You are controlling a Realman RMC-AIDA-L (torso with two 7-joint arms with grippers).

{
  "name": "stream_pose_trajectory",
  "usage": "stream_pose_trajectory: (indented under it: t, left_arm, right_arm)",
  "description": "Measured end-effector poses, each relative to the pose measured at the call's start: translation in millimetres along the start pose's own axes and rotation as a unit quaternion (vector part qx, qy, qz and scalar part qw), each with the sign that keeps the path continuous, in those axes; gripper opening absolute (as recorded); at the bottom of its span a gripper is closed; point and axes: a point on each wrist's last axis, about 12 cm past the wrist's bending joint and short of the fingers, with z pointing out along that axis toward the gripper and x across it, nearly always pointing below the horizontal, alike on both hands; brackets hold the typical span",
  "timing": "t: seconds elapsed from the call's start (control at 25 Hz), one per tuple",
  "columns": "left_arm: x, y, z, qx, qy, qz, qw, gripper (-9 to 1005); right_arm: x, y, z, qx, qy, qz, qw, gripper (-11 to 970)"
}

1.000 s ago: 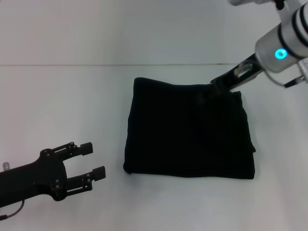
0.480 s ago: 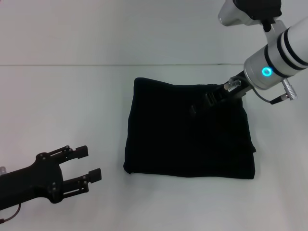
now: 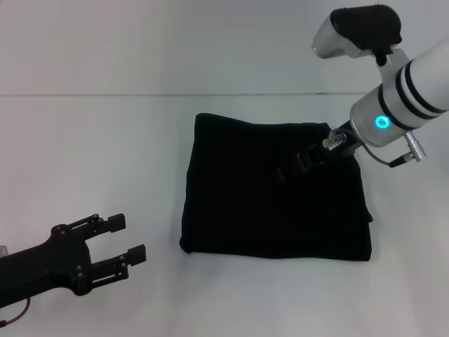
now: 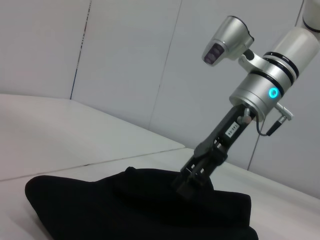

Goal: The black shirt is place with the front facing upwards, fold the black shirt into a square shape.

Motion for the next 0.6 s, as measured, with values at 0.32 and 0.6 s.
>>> stream_pose_trajectory:
  t: [0.32, 0.6]
  left_arm:
    - [-0.1, 1.8, 1.5, -0.004, 0.003, 0.001, 1.000, 769]
    - [-0.5, 2.0, 2.0, -0.004, 0.002, 0.002, 1.000, 766]
  right_arm:
    - [6.3, -1.1, 8.0, -0.003, 0.009, 0.001, 1.000, 691]
    - [7.2, -4.9, 6.1, 0.000, 0.004, 0.009, 1.000, 612]
